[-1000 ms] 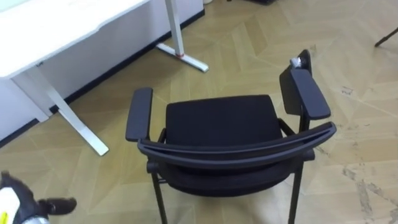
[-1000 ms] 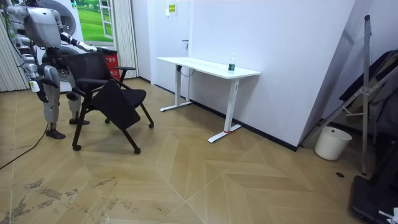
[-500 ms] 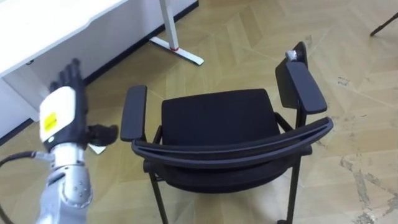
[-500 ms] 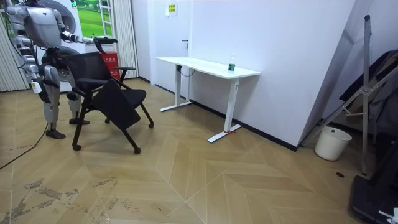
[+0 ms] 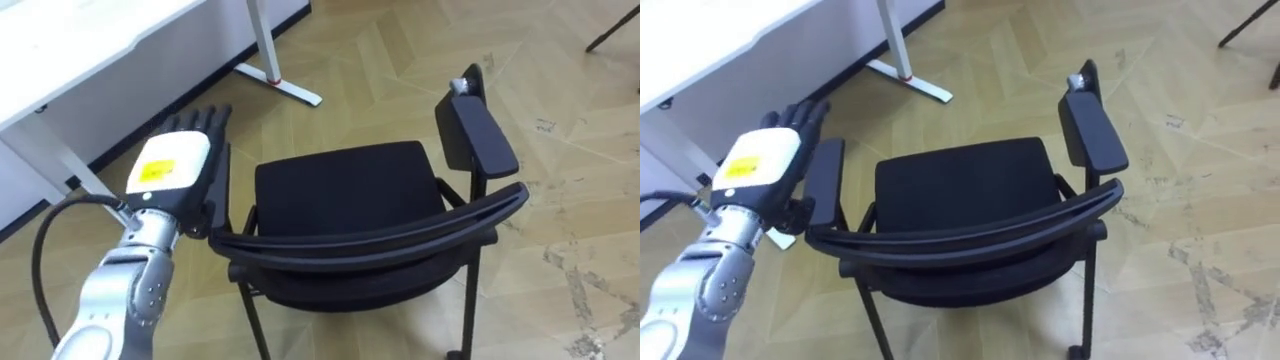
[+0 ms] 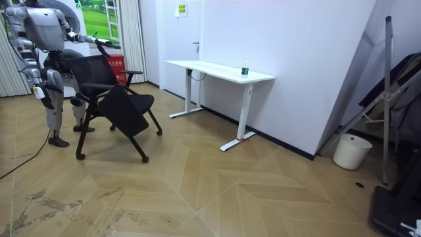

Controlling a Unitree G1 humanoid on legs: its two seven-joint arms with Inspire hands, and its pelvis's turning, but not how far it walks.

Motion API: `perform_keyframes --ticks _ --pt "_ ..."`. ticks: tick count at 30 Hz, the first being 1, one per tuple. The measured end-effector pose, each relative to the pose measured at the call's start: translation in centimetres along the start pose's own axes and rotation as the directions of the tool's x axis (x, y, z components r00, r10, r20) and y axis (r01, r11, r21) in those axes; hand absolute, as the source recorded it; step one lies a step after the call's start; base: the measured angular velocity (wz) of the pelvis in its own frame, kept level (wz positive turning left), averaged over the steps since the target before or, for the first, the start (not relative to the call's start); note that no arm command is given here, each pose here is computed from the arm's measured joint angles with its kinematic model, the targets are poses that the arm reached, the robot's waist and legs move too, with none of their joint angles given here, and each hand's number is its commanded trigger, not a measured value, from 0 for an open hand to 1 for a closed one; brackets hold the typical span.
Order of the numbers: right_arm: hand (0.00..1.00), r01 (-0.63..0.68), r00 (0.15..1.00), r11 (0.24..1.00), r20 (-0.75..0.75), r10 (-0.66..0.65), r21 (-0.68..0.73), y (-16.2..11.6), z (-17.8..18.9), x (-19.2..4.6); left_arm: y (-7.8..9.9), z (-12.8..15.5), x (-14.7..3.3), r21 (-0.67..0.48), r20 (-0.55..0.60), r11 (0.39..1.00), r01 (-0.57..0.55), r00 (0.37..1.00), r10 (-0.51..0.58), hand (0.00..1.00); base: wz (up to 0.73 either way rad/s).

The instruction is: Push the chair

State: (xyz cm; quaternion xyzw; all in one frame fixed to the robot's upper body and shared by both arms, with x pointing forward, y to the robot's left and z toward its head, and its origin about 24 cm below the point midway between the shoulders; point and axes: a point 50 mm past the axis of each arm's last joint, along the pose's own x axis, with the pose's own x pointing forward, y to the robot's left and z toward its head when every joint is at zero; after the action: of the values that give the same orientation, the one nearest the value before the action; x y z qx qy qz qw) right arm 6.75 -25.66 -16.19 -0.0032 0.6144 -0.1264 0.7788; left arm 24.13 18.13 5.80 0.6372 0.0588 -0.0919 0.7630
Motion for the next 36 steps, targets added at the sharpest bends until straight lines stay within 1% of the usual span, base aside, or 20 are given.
perform_keyframes --ticks 4,5,6,8,9,11,12,13,14,17,18,20,22,24,28,33,36 --pt "0.00 0.004 1.000 1.000 0.005 -0.004 0.014 -1.0 0.2 -0.1 0.3 0.3 -0.4 0.078 -0.014 0.983 0.164 0.987 -0.163 0.00 0.01" --pt "0.00 0.010 1.000 1.000 0.002 -0.010 0.013 -1.4 0.4 -0.1 0.4 0.4 -0.2 0.103 -0.024 0.972 0.212 0.977 -0.211 0.00 0.00" --pt "0.00 0.013 1.000 1.000 0.000 -0.013 0.012 -1.5 0.4 -0.1 0.5 0.4 -0.1 0.111 -0.028 0.966 0.235 0.972 -0.233 0.00 0.00" --pt "0.00 0.019 1.000 1.000 -0.006 -0.019 0.004 -1.8 0.5 -0.2 1.1 0.3 0.0 0.143 -0.045 0.938 0.317 0.948 -0.314 0.00 0.00" --pt "0.00 0.017 1.000 1.000 -0.008 -0.017 0.004 -1.8 0.5 -0.2 1.2 0.3 0.0 0.149 -0.050 0.930 0.336 0.942 -0.332 0.00 0.00" --pt "0.00 0.010 1.000 1.000 -0.005 -0.010 0.007 -1.8 0.6 -0.2 2.1 0.6 -0.3 0.181 -0.046 0.905 0.386 0.922 -0.384 0.00 0.00" --pt "0.00 0.010 1.000 1.000 -0.003 -0.010 0.012 -1.8 0.7 -0.2 2.5 0.8 -0.5 0.194 -0.040 0.901 0.389 0.921 -0.389 0.00 0.00" --pt "0.00 0.009 1.000 1.000 -0.005 -0.009 0.021 -1.9 0.5 -0.2 3.4 1.2 -0.8 0.226 -0.026 0.898 0.379 0.923 -0.383 0.00 0.00" --pt "0.00 0.009 1.000 1.000 -0.010 -0.009 0.024 -1.9 0.4 -0.2 4.0 1.4 -0.9 0.241 -0.019 0.897 0.369 0.926 -0.376 0.00 0.00" --pt "0.00 0.018 1.000 0.999 -0.023 -0.017 0.038 -2.2 -0.2 -0.3 8.0 2.6 -0.1 0.312 0.021 0.907 0.284 0.952 -0.305 0.00 0.02" --pt "0.00 0.019 1.000 0.999 -0.023 -0.018 0.038 -2.3 -0.2 -0.3 8.8 2.7 0.0 0.324 0.023 0.907 0.271 0.956 -0.294 0.00 0.03" --pt "0.00 0.024 0.999 0.999 -0.026 -0.023 0.033 -2.7 -0.3 -0.3 11.1 3.0 0.2 0.371 0.021 0.902 0.222 0.969 -0.247 0.00 0.00" --pt "0.00 0.033 0.999 0.999 -0.029 -0.032 0.035 -3.0 -0.5 -0.4 12.1 3.2 -0.1 0.390 0.017 0.896 0.210 0.972 -0.235 0.00 0.07" --pt "0.00 0.038 0.999 0.999 -0.034 -0.036 0.035 -3.2 -0.7 -0.4 12.6 3.5 -0.5 0.402 0.025 0.891 0.213 0.970 -0.243 0.00 0.04" --pt "0.00 0.047 0.998 0.998 -0.043 -0.046 0.029 -3.6 -0.9 -0.5 13.1 4.1 -1.1 0.418 0.056 0.871 0.259 0.950 -0.309 0.00 0.02" --pt "0.00 0.050 0.998 0.998 -0.044 -0.049 0.028 -3.6 -0.9 -0.5 13.5 3.8 -1.5 0.438 0.041 0.840 0.320 0.927 -0.374 0.00 0.00" --pt "0.00 0.050 0.998 0.998 -0.044 -0.049 0.027 -3.6 -1.0 -0.5 13.9 4.1 -1.9 0.450 0.063 0.826 0.339 0.911 -0.408 0.00 0.00"
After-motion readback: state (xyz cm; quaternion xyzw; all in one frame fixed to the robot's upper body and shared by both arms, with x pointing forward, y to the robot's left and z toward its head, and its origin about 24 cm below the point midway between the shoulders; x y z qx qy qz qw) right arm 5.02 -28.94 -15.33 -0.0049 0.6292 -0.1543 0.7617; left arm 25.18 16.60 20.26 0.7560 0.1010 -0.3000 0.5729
